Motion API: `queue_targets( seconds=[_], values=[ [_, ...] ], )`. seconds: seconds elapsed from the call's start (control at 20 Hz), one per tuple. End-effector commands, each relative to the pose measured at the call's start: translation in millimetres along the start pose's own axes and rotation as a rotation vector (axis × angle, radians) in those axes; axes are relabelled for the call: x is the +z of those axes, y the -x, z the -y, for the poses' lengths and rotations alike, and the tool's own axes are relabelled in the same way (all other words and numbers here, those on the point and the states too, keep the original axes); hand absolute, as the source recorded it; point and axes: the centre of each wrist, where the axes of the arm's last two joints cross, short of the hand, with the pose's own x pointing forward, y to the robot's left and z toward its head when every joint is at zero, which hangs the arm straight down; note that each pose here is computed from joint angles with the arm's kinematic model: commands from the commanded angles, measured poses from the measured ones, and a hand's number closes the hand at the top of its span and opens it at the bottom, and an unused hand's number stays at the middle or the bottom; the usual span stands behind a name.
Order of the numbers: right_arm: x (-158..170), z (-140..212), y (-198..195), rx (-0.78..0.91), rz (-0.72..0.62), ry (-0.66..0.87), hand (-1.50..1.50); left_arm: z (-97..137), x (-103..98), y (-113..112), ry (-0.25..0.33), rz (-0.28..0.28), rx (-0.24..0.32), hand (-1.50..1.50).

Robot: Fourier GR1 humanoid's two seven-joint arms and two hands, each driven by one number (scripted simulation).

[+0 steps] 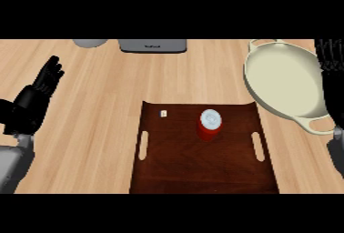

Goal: Pick the can from the tray and place it in the pot

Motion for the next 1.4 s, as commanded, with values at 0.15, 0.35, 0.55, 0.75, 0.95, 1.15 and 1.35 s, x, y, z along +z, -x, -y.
queue_targets(
  seconds=[0.15,0.35,0.55,0.75,0.95,1.15,1.35],
  values=[
    [30.9,11.4,64.3,0.048,-0.217,0.187,1.5,4.9,6.1,-12.4,-0.127,0.003,0.116,0.0],
    [72.7,56.6,86.3,0.582,-0.425,0.088,1.5,24.1,4.8,-10.4,-0.118,-0.058,0.211,0.0],
    [110.2,-34.3,123.3,0.344,-0.338,0.265,-1.5,25.6,28.0,-9.8,-0.126,-0.086,0.238,0.0],
    [79.5,-22.6,116.9,0.312,-0.219,0.201,-1.5,42.7,5.1,-30.4,-0.134,-0.112,0.247,0.0],
    [82.6,-18.0,63.0,0.323,-0.313,0.033,-1.5,31.3,15.7,-29.7,-0.155,-0.098,0.223,0.0],
    [51.9,-29.9,41.7,0.401,-0.445,-0.166,-1.5,23.9,12.5,-33.8,-0.164,-0.087,0.224,0.0],
    [45.7,-41.2,32.6,0.507,-0.596,-0.378,-1.5,33.1,23.4,-22.4,-0.126,-0.09,0.215,0.0]
  ],
)
